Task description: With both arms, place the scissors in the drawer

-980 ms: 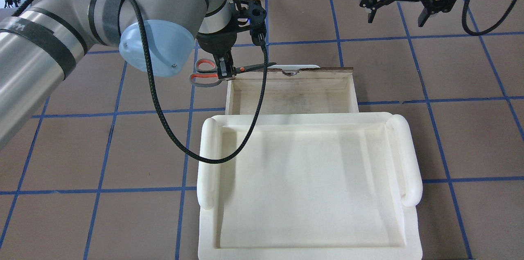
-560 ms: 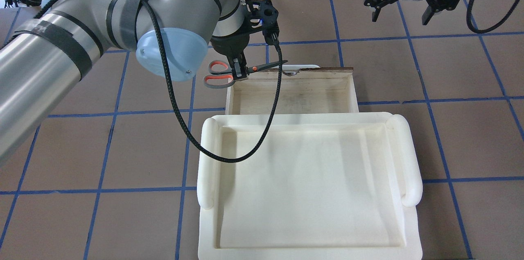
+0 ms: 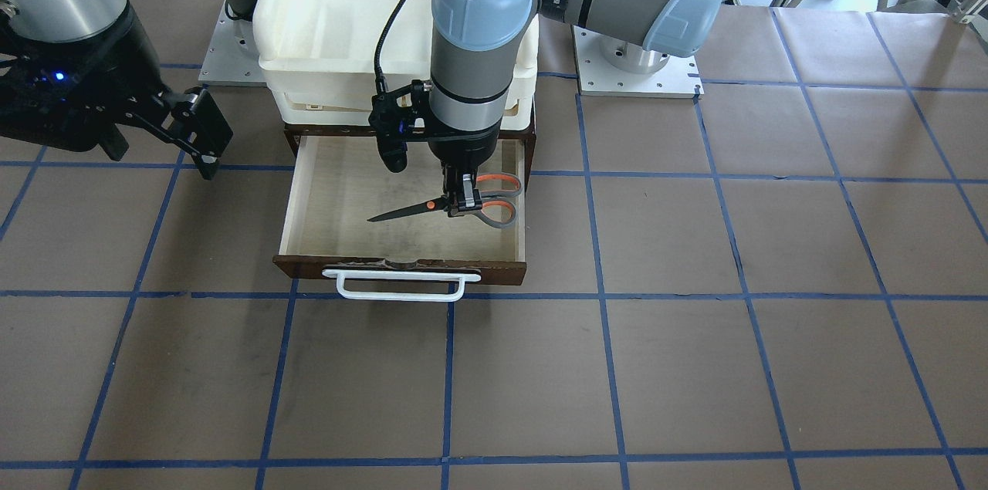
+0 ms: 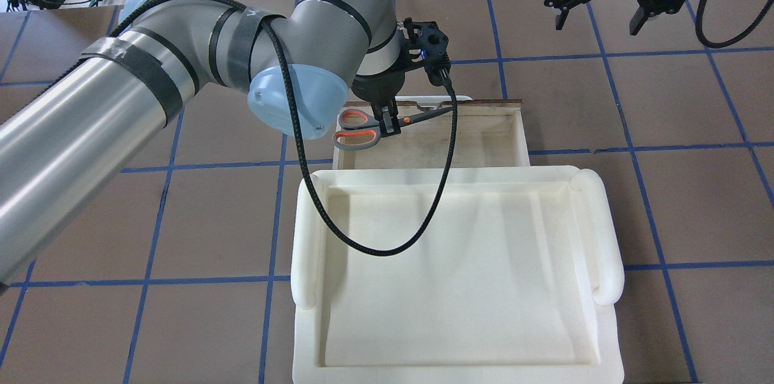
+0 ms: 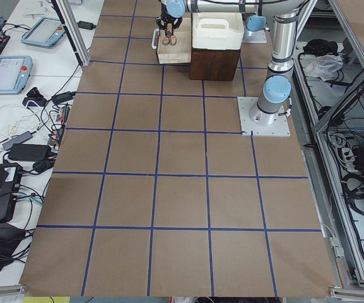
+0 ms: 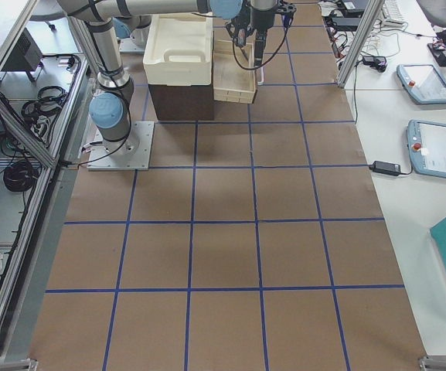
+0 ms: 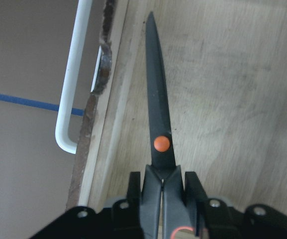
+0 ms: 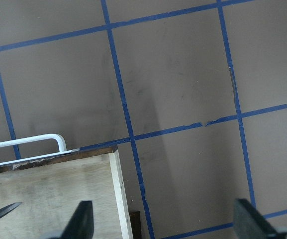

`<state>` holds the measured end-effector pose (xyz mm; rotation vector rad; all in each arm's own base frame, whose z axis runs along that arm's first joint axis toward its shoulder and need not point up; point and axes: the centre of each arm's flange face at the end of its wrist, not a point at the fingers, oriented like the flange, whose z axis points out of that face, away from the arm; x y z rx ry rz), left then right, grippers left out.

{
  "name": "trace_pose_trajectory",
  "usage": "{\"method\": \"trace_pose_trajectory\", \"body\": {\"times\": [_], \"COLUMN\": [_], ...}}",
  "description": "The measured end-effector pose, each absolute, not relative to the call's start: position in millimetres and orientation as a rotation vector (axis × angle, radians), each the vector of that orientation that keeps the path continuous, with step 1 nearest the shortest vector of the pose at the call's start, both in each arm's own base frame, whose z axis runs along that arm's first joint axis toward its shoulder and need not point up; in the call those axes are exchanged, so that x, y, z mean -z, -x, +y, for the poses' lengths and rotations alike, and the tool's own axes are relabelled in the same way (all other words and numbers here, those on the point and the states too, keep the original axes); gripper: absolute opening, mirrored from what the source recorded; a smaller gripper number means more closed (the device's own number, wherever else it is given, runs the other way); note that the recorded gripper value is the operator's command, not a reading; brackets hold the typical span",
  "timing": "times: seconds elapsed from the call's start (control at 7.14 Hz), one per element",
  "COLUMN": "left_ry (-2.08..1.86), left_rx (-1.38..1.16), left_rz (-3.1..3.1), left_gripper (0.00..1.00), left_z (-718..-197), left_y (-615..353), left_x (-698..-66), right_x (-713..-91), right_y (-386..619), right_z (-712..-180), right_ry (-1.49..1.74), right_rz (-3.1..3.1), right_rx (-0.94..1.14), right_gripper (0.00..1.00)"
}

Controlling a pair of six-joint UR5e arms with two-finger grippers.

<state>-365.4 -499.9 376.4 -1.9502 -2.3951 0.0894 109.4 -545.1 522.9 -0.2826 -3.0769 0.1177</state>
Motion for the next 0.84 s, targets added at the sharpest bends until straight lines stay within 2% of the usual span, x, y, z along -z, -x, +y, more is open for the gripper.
{"method": "trace_pose_trajectory", "body": {"times": [0.84], "left_ry": [1.965], "left_rx": [-0.006], "left_rz": [-2.371], "left_gripper": [0.0], "left_z": [-476.2], "left_y": [390.5], "left_x": [-345.1], "right_x": [-522.3], "right_y": [-109.0], "right_z": [-544.2], "right_ry": [0.209], "right_rz": [-3.079], "right_rx": [-0.11], "right_gripper": [1.0]}}
